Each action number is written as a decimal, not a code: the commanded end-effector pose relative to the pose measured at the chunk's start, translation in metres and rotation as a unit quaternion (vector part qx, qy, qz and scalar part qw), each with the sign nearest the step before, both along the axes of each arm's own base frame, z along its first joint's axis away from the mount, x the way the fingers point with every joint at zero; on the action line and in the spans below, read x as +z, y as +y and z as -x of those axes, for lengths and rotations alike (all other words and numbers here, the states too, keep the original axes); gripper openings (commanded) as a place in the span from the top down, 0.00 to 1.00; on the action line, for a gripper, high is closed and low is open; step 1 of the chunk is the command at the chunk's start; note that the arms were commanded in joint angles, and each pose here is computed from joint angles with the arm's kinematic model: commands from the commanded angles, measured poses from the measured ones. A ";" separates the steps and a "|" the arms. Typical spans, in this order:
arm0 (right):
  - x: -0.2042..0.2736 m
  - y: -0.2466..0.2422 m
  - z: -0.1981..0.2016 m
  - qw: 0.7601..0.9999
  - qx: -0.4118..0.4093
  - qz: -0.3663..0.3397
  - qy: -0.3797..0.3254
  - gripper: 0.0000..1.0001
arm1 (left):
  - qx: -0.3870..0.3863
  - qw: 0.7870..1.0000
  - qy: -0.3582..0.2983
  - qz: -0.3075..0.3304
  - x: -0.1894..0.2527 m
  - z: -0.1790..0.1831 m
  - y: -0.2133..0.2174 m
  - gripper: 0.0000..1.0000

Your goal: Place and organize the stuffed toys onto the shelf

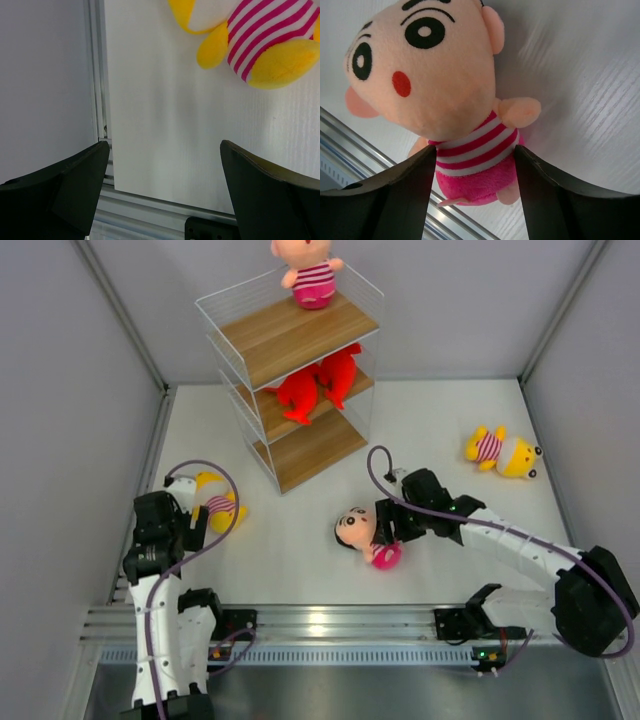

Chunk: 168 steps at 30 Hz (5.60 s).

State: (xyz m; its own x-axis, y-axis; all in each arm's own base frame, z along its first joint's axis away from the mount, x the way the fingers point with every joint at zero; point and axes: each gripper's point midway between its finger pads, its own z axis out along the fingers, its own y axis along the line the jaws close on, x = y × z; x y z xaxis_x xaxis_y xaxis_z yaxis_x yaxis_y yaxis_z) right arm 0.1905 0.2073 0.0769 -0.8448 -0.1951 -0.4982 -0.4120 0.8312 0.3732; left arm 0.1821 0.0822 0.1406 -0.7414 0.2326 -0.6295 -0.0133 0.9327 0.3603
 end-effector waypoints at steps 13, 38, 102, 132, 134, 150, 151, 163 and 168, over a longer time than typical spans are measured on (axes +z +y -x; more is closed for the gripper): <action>0.016 0.015 0.005 0.999 0.033 -0.020 -0.019 1.00 | -0.003 1.000 -0.005 0.005 0.000 -0.003 -0.002 0.01; 0.599 0.113 -0.112 0.681 -0.060 -0.338 -0.647 1.00 | -0.007 1.000 -0.026 -0.013 0.017 -0.001 0.000 0.01; 0.507 0.194 -0.237 0.710 -0.105 -0.344 -0.606 0.18 | -0.033 0.999 -0.012 0.002 0.000 0.001 -0.008 0.01; 0.450 0.243 -0.260 0.763 -0.069 -0.364 -0.530 0.26 | -0.028 0.999 -0.015 -0.007 0.002 0.002 -0.006 0.01; 0.443 0.246 -0.267 0.764 -0.078 -0.371 -0.522 0.27 | -0.028 0.999 -0.016 -0.007 0.003 0.002 -0.005 0.01; 0.467 0.234 -0.259 0.751 -0.096 -0.442 -0.482 0.66 | -0.033 0.999 -0.009 -0.013 -0.002 0.005 -0.005 0.01; 0.470 0.233 -0.257 0.749 -0.095 -0.451 -0.476 0.68 | -0.033 0.999 -0.014 -0.012 0.001 0.003 -0.005 0.01; 0.480 0.227 -0.245 0.757 -0.074 -0.481 -0.435 0.84 | -0.128 0.965 -0.215 0.074 0.190 -0.048 -0.054 0.01; 0.477 0.226 -0.247 0.761 -0.064 -0.488 -0.422 0.94 | -0.220 0.916 -0.281 0.184 0.291 -0.078 -0.102 0.03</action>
